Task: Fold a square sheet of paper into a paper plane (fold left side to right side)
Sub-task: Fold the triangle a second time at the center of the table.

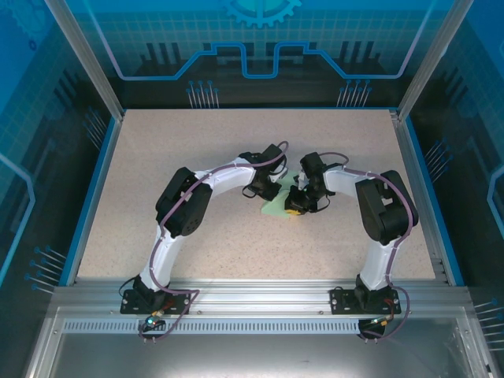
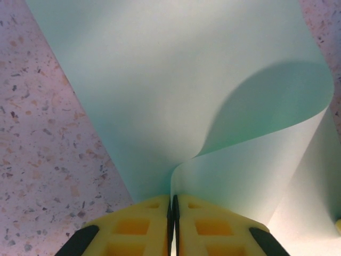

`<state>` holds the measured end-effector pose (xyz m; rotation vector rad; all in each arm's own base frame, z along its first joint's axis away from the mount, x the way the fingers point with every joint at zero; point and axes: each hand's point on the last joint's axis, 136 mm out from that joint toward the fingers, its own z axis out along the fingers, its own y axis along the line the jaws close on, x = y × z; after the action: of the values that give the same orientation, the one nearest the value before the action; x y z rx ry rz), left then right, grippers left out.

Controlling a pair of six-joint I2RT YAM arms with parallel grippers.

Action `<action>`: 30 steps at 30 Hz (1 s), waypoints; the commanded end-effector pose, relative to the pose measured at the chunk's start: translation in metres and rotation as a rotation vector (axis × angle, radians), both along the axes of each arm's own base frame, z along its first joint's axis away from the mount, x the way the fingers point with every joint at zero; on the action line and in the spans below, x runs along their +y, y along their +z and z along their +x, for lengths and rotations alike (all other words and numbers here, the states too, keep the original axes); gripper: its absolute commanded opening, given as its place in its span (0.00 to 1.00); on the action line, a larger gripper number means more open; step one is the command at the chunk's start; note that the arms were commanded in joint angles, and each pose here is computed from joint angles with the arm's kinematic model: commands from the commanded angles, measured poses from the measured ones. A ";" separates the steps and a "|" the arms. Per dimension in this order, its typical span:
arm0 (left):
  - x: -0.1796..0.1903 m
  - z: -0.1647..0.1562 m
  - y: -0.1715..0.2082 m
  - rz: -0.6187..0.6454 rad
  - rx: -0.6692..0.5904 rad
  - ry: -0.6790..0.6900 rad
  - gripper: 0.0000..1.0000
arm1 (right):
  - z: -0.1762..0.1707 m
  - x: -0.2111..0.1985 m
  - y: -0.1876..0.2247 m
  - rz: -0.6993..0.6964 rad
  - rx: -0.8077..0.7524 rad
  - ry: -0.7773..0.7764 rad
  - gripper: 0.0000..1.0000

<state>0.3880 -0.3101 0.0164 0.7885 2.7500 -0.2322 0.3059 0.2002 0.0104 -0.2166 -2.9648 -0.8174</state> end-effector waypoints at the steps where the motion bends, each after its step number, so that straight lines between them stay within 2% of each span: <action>1: 0.016 0.000 0.002 0.050 -0.014 0.015 0.13 | -0.018 -0.002 -0.017 -0.047 0.077 0.021 0.13; 12: 0.014 0.003 0.020 0.035 -0.049 0.013 0.14 | -0.019 -0.002 -0.017 -0.047 0.079 0.023 0.13; 22: 0.011 0.002 0.012 0.021 -0.027 0.012 0.14 | -0.018 -0.001 -0.017 -0.045 0.078 0.024 0.13; 30: 0.000 0.001 0.020 -0.039 -0.020 0.000 0.14 | -0.018 -0.001 -0.017 -0.046 0.078 0.026 0.13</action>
<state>0.3892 -0.3071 0.0191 0.7790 2.7441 -0.2113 0.3058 0.2002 0.0101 -0.2177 -2.9621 -0.8151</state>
